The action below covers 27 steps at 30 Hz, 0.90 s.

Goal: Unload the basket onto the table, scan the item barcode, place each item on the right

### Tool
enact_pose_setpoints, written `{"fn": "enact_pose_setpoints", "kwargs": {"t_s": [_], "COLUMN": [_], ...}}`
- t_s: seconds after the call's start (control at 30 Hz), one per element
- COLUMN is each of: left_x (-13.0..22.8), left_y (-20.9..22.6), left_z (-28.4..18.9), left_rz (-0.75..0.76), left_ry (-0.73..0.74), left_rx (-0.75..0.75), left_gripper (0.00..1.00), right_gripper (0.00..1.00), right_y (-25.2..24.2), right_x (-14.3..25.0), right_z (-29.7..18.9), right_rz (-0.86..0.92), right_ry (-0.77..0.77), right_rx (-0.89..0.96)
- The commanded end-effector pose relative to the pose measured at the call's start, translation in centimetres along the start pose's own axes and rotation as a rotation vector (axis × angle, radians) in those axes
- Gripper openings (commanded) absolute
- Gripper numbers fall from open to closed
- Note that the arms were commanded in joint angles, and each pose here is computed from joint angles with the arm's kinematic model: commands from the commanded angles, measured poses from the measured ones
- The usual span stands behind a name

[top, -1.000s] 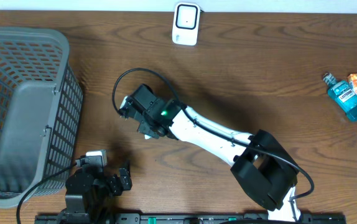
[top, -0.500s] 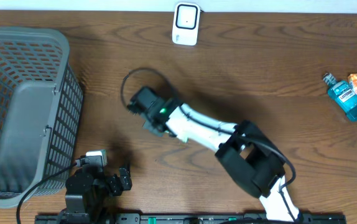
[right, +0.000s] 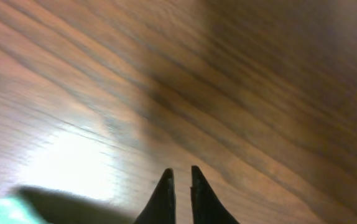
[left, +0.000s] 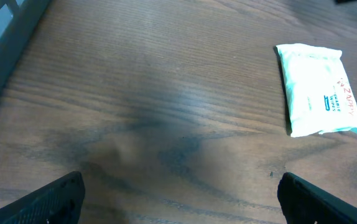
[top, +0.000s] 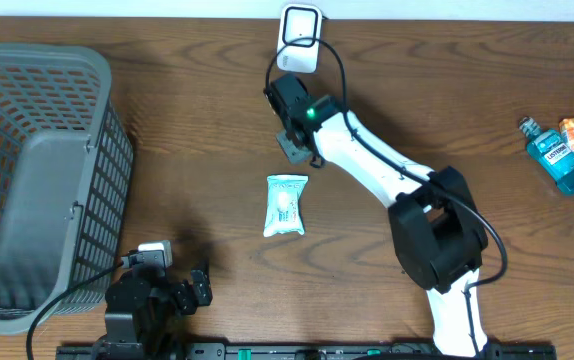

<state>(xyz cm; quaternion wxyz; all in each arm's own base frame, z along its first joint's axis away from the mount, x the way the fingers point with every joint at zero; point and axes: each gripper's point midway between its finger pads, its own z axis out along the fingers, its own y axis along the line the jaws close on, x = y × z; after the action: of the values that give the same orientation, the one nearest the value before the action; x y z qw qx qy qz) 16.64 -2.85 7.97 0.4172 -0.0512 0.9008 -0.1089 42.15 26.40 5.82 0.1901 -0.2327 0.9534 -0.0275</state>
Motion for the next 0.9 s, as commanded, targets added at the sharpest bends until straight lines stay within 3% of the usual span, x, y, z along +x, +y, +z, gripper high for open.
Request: {"fn": "enact_pose_setpoints", "kwargs": {"t_s": [0.0, 0.1, 0.17, 0.27, 0.3, 0.33, 0.37, 0.47, 0.63, 0.87], "left_x": [1.1, 1.1, 1.1, 1.1, 1.1, 1.1, 1.1, 1.1, 1.1, 1.1], "left_y": [0.1, 0.1, 0.1, 0.1, 0.1, 0.1, 0.1, 0.1, 0.1, 0.1], "left_z": [0.2, 0.2, 0.2, 0.2, 0.2, 0.2, 0.2, 0.2, 0.2, 0.2], "left_rz": [-0.005, -0.005, -0.005, -0.005, -0.005, -0.005, -0.005, -0.005, -0.005, -0.005], "left_ry": [0.04, 0.04, 0.04, 0.04, 0.04, 0.04, 0.04, 0.04, 0.04, 0.04], "left_rx": [0.0, 0.001, 0.0, 0.0, 0.0, 0.0, 0.0, 0.0, 0.0, 0.0], "left_gripper": [0.99, 0.99, 0.99, 0.99, 0.99, 0.99, 0.99, 0.99, 0.99, 0.99], "right_gripper": [0.11, 0.11, 0.18, 0.46, 0.79, 0.87, 0.84, 0.56, 0.56, 0.5], "right_y": [2.0, 3.3, 4.7, 7.4, 8.2, 9.1, 10.0, 12.2, 12.8, 10.8], "right_x": [-1.9, 0.5, 2.1, 3.7, 4.0, 4.2, 4.4, 5.6, 6.8, 7.4], "right_z": [-5.3, -5.7, -5.4, -5.2, -5.2, -5.1, -5.0, -4.5, -3.0, -1.0], "right_rz": [0.162, 0.344, 0.452, 0.461, 0.441, 0.424, 0.407, 0.357, 0.298, 0.353], "right_ry": [-0.057, 0.038, 0.095, 0.128, 0.127, 0.123, 0.116, 0.108, 0.068, 0.043], "right_rx": [-0.107, -0.099, -0.098, -0.112, -0.118, -0.123, -0.132, -0.134, 0.002, 0.151]}}
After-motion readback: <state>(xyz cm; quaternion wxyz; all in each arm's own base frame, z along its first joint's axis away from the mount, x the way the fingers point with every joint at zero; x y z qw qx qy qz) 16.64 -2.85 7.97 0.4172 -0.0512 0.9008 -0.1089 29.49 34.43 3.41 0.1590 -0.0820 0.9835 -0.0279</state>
